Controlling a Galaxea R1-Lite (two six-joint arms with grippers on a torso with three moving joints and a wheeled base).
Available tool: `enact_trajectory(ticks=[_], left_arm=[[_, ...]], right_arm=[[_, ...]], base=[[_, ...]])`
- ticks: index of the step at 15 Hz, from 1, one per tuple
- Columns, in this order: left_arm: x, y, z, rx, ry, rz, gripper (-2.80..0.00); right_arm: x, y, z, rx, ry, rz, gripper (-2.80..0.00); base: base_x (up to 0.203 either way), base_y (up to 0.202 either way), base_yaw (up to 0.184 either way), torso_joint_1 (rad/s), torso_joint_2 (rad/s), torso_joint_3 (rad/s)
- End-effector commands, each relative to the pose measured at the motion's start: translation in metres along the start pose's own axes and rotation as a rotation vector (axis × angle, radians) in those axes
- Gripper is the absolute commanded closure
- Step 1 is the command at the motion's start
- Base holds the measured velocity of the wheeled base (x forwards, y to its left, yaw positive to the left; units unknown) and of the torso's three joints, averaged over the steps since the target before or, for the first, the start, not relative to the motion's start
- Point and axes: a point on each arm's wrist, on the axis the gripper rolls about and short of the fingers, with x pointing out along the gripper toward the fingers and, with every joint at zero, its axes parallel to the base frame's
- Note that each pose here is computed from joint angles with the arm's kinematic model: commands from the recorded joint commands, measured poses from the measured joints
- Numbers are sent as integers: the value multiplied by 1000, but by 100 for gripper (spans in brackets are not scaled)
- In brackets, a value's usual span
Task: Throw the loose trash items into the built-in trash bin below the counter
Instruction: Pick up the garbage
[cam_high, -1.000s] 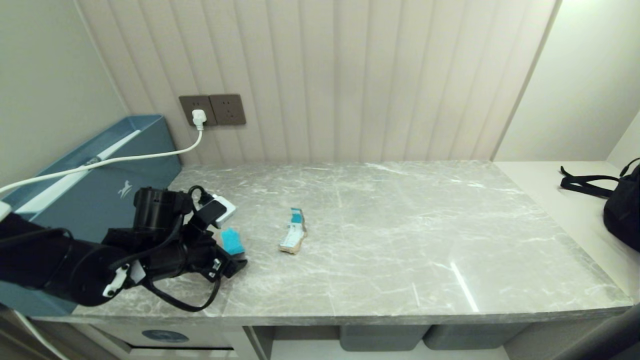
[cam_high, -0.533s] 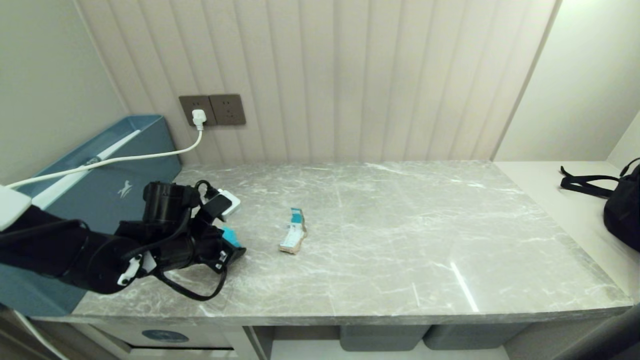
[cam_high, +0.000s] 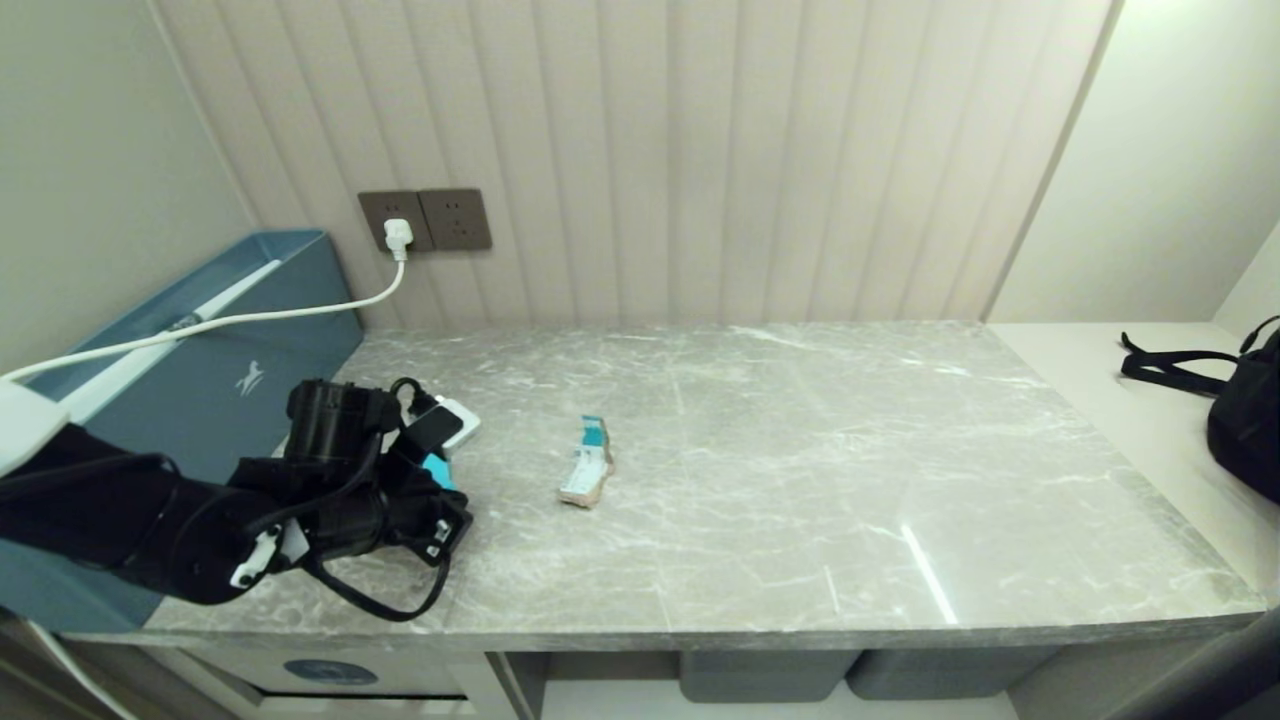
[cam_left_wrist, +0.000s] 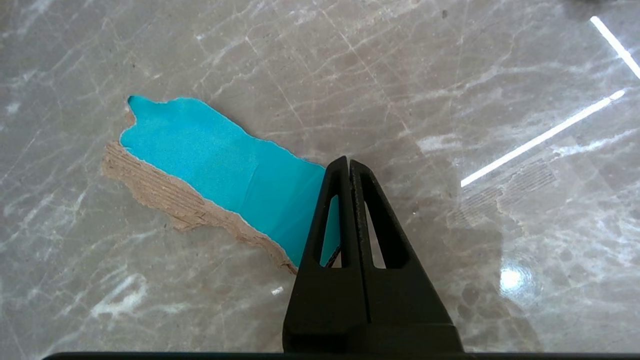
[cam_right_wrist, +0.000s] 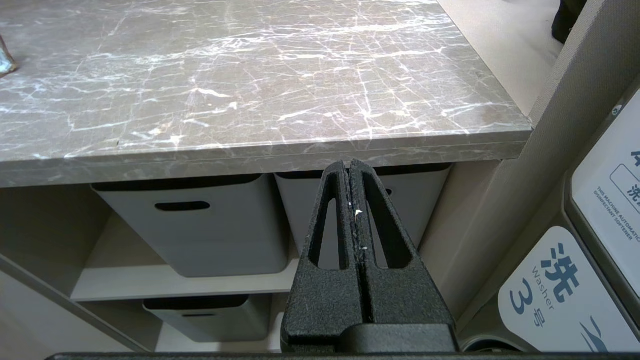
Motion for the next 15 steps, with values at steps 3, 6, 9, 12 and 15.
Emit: enact_trajectory(ticks=[3, 6, 9, 12, 15], left_arm=[[-6, 5, 9, -15, -37, 19, 0], [-17, 13, 26, -47, -104, 47, 0], [-29, 16, 31, -53, -133, 62, 0], [-43, 16, 31, -79, -119, 52, 0], [-58, 13, 30, -286, -68, 10, 0]], right_arm=[[0, 0, 0, 1, 1, 0, 0], [0, 0, 0, 1, 1, 0, 0], [0, 0, 0, 1, 1, 0, 0], [0, 0, 0, 1, 1, 0, 0], [0, 0, 0, 1, 1, 0, 0]], base=[[0, 0, 0, 0, 0, 0], [0, 0, 0, 0, 0, 0], [0, 0, 0, 0, 0, 0], [0, 0, 0, 0, 0, 0], [0, 0, 0, 0, 0, 0]])
